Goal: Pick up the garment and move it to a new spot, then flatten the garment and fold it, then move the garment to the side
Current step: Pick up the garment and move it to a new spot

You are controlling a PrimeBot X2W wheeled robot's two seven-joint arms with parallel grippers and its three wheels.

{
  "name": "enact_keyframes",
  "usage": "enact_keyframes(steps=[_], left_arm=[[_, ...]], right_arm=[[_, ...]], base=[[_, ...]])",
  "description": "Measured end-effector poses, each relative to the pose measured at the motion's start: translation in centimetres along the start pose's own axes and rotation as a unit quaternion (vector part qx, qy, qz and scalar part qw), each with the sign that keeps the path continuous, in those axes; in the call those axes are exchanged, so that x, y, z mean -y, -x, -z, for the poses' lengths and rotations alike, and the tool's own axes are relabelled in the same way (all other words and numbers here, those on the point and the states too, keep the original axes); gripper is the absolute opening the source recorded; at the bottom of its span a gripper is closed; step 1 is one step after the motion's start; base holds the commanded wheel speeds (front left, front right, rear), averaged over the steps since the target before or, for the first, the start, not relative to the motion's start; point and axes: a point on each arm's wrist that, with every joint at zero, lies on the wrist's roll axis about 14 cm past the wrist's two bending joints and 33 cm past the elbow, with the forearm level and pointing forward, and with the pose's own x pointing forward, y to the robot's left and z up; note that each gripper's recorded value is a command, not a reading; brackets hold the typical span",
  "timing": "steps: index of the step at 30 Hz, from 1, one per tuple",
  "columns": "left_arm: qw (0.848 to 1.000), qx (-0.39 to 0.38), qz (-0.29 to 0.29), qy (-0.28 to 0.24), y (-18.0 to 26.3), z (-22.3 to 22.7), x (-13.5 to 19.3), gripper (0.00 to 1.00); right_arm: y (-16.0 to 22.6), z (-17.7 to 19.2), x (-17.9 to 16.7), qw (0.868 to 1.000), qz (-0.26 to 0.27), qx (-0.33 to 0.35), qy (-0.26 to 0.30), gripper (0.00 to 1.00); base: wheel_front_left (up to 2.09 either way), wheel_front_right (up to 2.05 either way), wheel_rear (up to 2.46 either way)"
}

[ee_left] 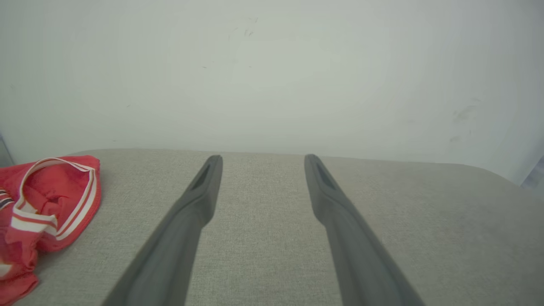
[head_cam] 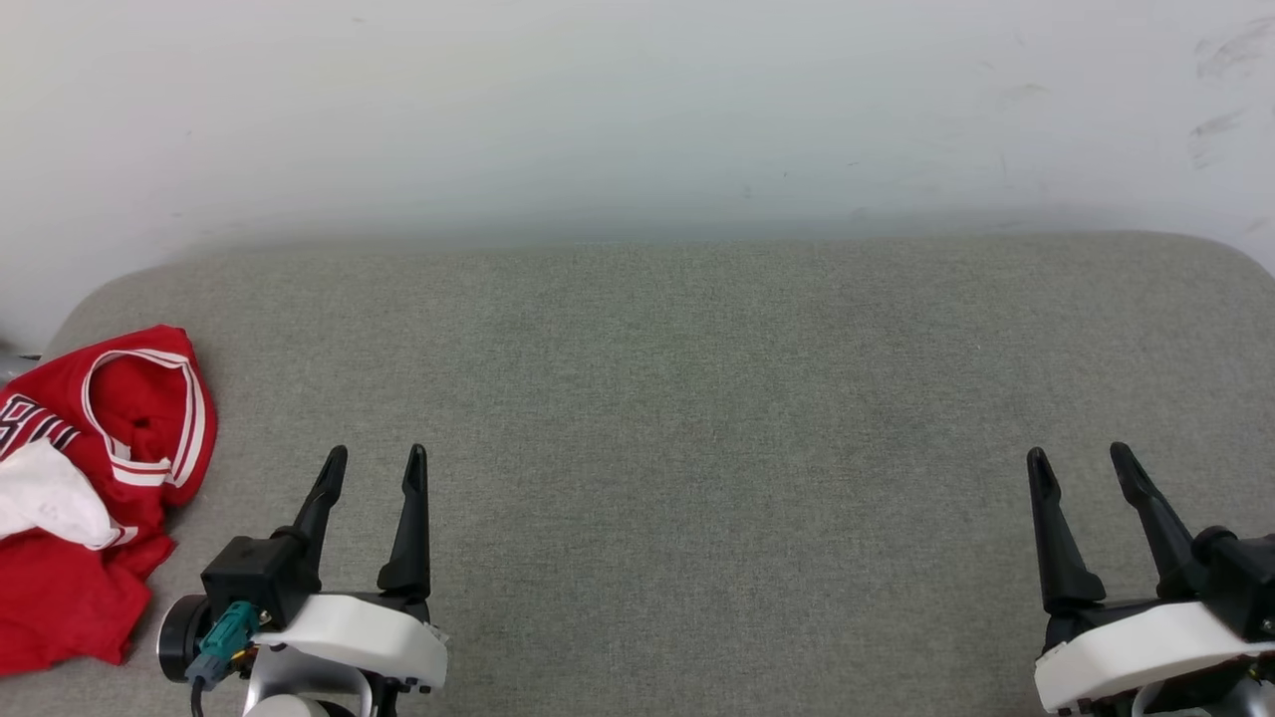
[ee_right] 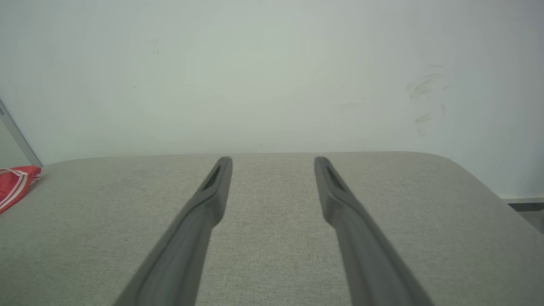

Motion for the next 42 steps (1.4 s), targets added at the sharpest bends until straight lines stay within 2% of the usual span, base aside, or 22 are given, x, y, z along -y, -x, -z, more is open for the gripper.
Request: enact_keyframes(steps=[11, 20, 33, 42], left_arm=[[0.999, 0.009, -0.016, -0.032, 0.8, -0.4, -1.2, 1.0], [0.995, 0.017, -0.067, -0.068, 3.1, -1.3, -4.5, 1.0], [0.979, 0.031, -0.18, -0.093, 8.6, -3.2, -10.6, 1.0], [0.965, 0.029, -0.238, -0.102, 12.1, -3.9, -13.5, 1.0]], right_arm=[[-0.8, 0.1, -1.9, 0.999, -0.03, 0.005, 0.024, 1.0], [-2.4, 0.8, -5.7, 0.996, -0.087, 0.005, 0.033, 1.0], [-4.5, 2.3, -13.9, 0.979, -0.203, -0.002, 0.026, 1.0], [-5.2, 3.2, -18.2, 0.965, -0.261, -0.008, 0.012, 1.0]], base=[[0.0, 0.0, 0.0], [0.0, 0.0, 0.0], [0.0, 0.0, 0.0], [0.0, 0.0, 0.0]])
